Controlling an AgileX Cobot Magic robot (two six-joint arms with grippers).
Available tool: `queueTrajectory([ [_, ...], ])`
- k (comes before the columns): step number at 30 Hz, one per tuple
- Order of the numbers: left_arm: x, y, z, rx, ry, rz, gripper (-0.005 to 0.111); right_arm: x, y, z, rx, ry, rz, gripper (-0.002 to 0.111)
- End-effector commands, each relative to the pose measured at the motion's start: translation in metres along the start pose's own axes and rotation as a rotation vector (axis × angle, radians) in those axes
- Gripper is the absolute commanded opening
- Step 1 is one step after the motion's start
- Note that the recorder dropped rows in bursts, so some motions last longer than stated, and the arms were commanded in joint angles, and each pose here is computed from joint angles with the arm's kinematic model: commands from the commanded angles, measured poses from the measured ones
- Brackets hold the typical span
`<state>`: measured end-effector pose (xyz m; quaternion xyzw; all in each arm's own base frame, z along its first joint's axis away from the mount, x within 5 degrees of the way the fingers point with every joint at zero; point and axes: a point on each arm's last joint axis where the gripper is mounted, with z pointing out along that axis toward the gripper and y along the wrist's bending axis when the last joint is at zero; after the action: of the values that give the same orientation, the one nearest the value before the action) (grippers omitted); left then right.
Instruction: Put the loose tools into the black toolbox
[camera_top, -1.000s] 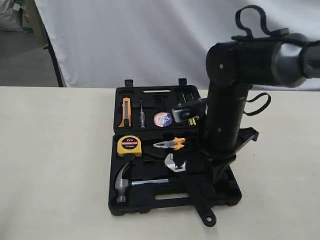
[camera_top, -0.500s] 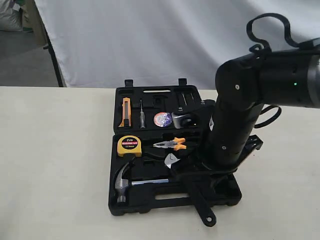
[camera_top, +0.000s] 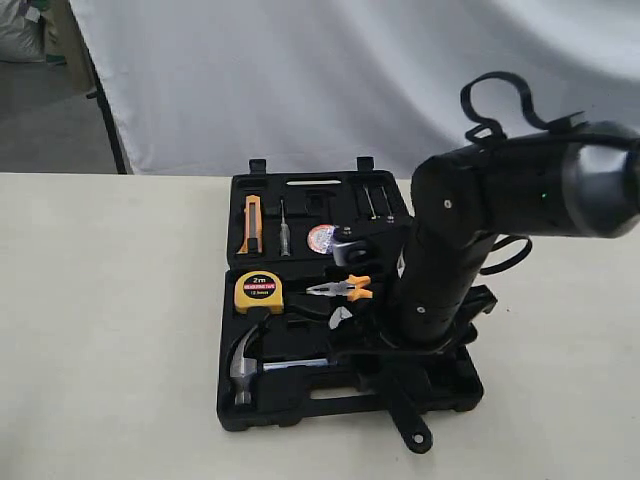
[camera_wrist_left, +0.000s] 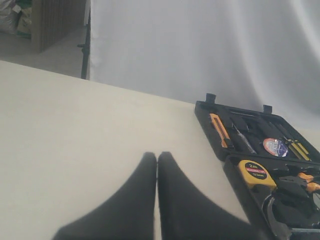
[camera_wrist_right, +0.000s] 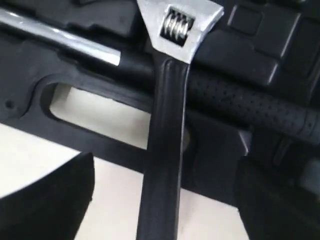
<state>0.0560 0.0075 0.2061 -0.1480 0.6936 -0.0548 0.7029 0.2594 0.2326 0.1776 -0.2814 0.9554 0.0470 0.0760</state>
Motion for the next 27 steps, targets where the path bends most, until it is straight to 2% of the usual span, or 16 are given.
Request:
queueTrajectory([
  [1,-0.002,0.001,0.000,-0.021,-0.020,0.000,0.001,-0.005,0.000,0.026,0.001,0.001,-0.009,0.069],
  [3,-0.002,0.001,0.000,-0.021,-0.020,0.000,0.001,-0.005,-0.001,0.036,0.004,0.021,-0.009,0.063],
  [5,-0.002,0.001,0.000,-0.021,-0.020,0.000,0.001,-0.004,-0.001,0.042,0.006,0.039,-0.017,0.048],
  [9,-0.002,0.001,0.000,-0.021,-0.020,0.000,0.001,-0.005,0.000,0.040,0.007,0.059,-0.021,0.004],
  [10,-0.002,0.001,0.000,-0.021,-0.020,0.000,0.001,-0.005,0.000,0.037,0.006,0.056,-0.020,0.000],
  [17,-0.002,0.001,0.000,-0.021,-0.020,0.000,0.001,-0.018,0.002,0.001,-0.003,-0.025,-0.035,0.000],
  [21,-0.002,0.001,0.000,-0.021,-0.020,0.000,0.001,-0.027,0.004,-0.016,-0.008,-0.092,-0.154,0.000],
  [27,-0.002,0.001,0.000,-0.021,-0.020,0.000,0.001,-0.030,0.007,-0.012,-0.019,-0.106,-0.384,0.000],
])
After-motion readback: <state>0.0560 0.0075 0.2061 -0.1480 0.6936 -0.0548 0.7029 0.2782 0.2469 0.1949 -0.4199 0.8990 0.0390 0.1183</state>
